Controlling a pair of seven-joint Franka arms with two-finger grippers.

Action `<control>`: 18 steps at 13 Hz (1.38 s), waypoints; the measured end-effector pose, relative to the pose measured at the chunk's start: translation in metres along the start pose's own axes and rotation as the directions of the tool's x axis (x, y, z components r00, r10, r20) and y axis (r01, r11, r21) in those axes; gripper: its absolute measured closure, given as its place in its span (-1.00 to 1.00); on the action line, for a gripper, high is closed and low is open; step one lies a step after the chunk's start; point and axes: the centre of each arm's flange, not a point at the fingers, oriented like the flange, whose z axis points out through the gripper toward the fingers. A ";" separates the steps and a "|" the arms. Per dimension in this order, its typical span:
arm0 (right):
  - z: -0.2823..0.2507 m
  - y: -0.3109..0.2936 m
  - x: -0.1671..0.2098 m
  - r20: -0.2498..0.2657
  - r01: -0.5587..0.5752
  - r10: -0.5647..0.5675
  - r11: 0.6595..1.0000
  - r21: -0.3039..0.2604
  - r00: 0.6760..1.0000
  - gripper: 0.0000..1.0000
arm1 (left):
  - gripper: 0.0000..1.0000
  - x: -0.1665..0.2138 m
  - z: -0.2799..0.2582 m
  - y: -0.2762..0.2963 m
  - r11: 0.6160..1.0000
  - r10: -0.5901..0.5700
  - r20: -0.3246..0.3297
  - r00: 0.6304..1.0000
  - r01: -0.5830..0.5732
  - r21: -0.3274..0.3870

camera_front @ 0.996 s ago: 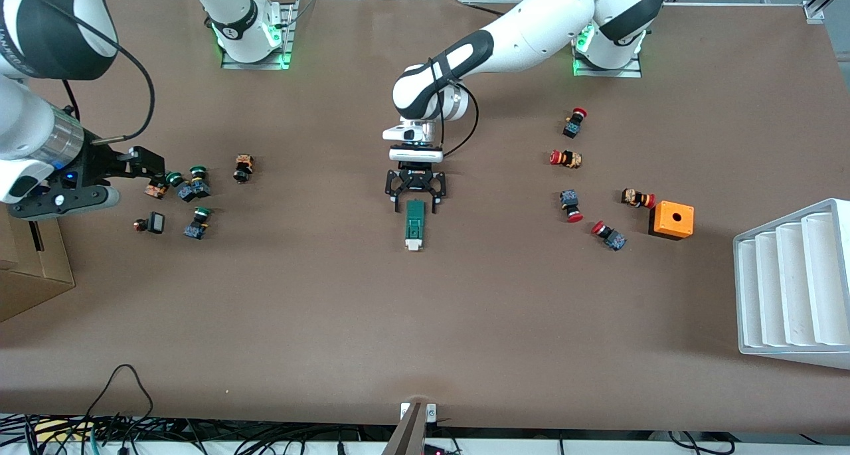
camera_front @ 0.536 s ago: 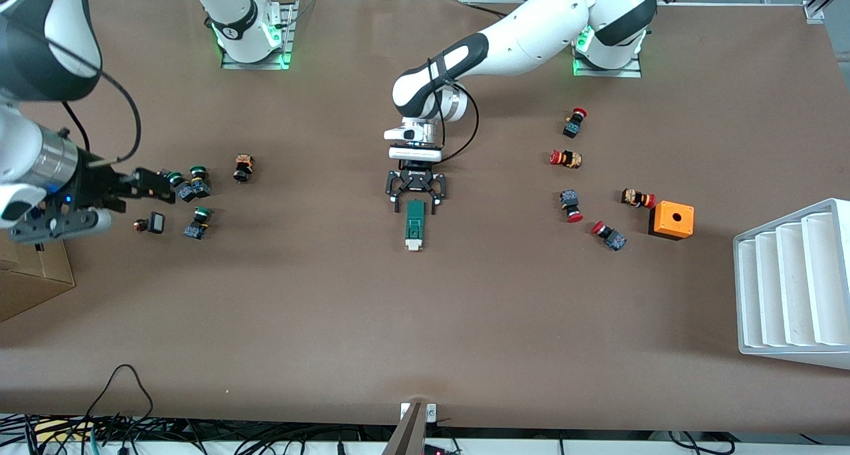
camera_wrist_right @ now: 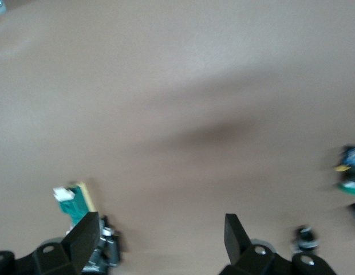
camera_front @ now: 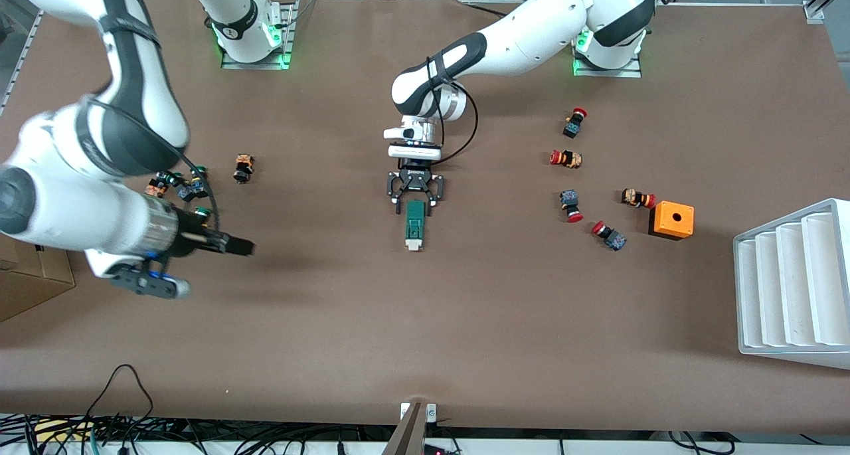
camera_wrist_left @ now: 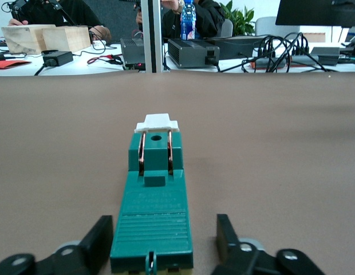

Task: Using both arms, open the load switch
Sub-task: 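Bring the right gripper to the white switch handle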

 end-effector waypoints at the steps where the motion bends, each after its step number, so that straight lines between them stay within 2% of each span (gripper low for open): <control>1: 0.017 -0.011 0.004 0.012 -0.071 0.071 0.997 0.009 0.997 -0.94 | -0.30 -0.001 0.000 -0.001 1.000 -0.004 -0.008 1.000 0.004 0.002; 2: 0.033 -0.021 0.006 0.023 -0.137 0.137 0.990 0.024 0.990 -0.93 | -0.30 -0.002 0.000 -0.002 1.000 -0.005 -0.014 1.000 0.005 0.003; 4: 0.064 -0.042 0.007 0.055 -0.270 0.267 0.961 0.061 0.962 -0.89 | -0.02 -0.003 0.000 -0.004 1.000 -0.011 -0.029 1.000 0.012 0.015; 5: 0.078 -0.053 0.006 0.068 -0.330 0.325 0.941 0.071 0.943 -0.88 | -0.02 -0.004 0.000 -0.004 1.000 -0.013 -0.029 1.000 0.013 0.015; 6: 0.092 -0.065 0.004 0.083 -0.393 0.387 0.916 0.082 0.918 -0.87 | -0.02 -0.004 0.000 -0.004 1.000 -0.013 -0.029 0.999 0.014 0.015; 8: 0.122 -0.092 -0.005 0.122 -0.531 0.519 0.842 0.097 0.846 -0.87 | -0.02 -0.004 0.000 -0.004 1.000 -0.013 -0.029 0.999 0.014 0.015; 11: 0.181 -0.132 -0.028 0.144 -0.691 0.678 0.720 0.064 0.720 -0.87 | -0.02 -0.004 0.000 -0.004 1.000 -0.013 -0.030 0.999 0.014 0.015; 13: 0.214 -0.150 -0.046 0.149 -0.753 0.742 0.658 0.026 0.653 -0.87 | -0.02 -0.004 0.000 -0.004 1.000 -0.013 -0.030 0.999 0.014 0.015; 16: 0.235 -0.169 -0.064 0.151 -0.814 0.805 0.581 -0.011 0.573 -0.86 | -0.02 -0.004 0.000 -0.004 1.000 -0.013 -0.030 0.999 0.014 0.015; 18: 0.240 -0.179 -0.073 0.151 -0.838 0.830 0.545 -0.020 0.536 -0.77 | -0.02 -0.004 0.000 -0.004 1.000 -0.013 -0.030 0.999 0.014 0.015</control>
